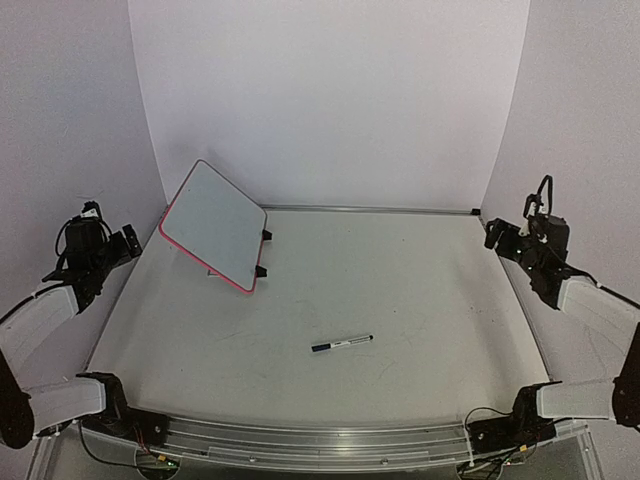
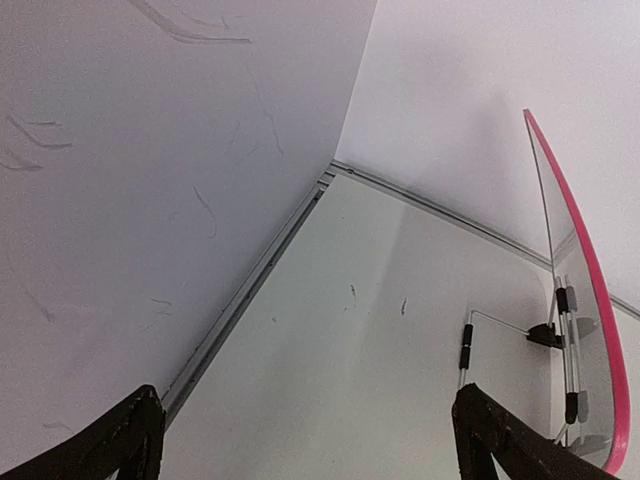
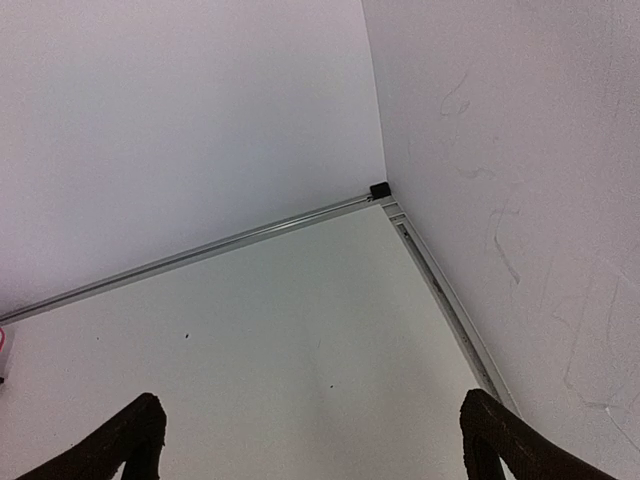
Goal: Write a sentence on the whiteboard
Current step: Move the whiteboard to the corner of the board.
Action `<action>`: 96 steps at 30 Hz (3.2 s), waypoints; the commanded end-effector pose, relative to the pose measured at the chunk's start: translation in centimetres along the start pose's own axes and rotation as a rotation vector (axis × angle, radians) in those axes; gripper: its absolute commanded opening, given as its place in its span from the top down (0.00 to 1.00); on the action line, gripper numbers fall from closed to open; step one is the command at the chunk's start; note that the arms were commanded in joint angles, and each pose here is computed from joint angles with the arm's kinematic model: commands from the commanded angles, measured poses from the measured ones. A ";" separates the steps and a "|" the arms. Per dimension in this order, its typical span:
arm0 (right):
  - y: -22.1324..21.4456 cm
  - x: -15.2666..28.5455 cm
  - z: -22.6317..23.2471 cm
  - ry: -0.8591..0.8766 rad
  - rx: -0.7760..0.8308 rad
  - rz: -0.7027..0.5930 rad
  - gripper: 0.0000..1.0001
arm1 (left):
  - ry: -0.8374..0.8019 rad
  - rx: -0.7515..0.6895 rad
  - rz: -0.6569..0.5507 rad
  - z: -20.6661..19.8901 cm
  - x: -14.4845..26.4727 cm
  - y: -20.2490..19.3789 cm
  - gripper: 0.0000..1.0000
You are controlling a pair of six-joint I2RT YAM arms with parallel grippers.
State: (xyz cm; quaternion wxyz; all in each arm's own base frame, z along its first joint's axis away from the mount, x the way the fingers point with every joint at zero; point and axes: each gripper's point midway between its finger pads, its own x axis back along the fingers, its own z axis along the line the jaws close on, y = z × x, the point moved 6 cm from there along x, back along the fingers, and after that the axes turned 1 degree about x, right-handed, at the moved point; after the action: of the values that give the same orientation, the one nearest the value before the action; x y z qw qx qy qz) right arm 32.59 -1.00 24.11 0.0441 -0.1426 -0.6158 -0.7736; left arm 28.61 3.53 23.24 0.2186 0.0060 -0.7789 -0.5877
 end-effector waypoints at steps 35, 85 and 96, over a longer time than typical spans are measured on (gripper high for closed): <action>-18.0 -1.2 41.9 1.333 0.508 0.516 0.19 | -0.560 -0.029 0.311 -9.9 2.7 10.5 0.00; -26.1 -7.9 48.2 1.325 0.442 0.566 0.42 | -0.670 0.023 0.516 -10.6 -2.5 4.4 0.50; -24.6 -6.6 48.3 1.397 0.494 0.524 0.54 | -0.679 0.024 0.564 -10.2 -3.2 3.6 0.84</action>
State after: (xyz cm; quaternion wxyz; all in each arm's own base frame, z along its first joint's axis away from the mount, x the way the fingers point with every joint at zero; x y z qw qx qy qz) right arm 41.80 50.24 6.38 0.6321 0.2066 -0.5485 -0.5068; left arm 35.57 -3.86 26.24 0.1236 -0.3928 -0.7870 -0.4594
